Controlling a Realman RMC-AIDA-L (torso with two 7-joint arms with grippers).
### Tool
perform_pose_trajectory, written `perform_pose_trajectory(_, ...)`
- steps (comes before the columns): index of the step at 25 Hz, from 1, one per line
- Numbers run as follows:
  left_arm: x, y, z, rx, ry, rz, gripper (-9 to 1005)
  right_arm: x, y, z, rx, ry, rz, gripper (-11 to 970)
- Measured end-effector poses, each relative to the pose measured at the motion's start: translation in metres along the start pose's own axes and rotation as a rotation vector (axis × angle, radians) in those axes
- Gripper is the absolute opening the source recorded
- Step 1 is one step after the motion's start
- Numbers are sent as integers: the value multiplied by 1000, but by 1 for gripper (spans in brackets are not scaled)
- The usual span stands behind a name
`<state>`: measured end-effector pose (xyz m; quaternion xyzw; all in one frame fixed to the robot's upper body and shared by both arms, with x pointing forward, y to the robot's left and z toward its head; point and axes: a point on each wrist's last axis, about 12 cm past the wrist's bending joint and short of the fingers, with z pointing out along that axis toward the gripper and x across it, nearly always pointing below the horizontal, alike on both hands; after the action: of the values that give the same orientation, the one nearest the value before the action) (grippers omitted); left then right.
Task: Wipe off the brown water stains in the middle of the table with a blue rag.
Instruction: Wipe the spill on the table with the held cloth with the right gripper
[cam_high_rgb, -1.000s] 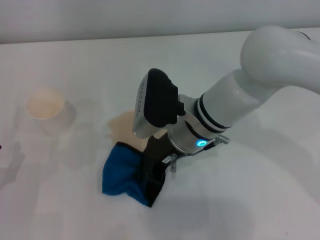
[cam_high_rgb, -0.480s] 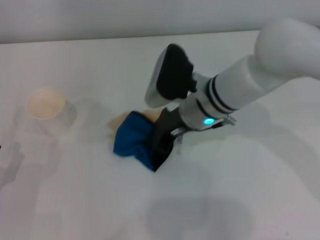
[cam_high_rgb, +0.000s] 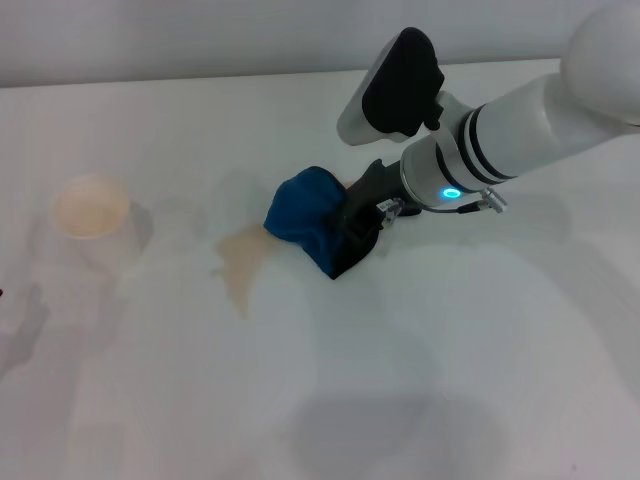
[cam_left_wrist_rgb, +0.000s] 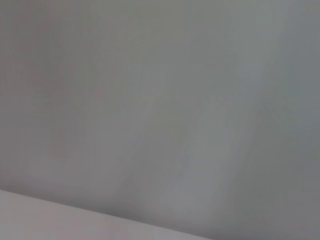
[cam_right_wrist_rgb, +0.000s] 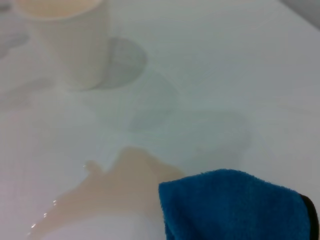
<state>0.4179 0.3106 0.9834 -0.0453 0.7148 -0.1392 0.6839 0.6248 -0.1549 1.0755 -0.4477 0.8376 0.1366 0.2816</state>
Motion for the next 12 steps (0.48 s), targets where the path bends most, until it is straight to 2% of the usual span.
perform_pose_trajectory(4, -1, -1, 3, 8, -2, 1, 891, 0, 6, 4, -13, -2, 6, 61)
perform_pose_trajectory(12, -1, -2, 4, 14, -1, 2, 892, -9, 52, 15, -158, -16, -65, 61)
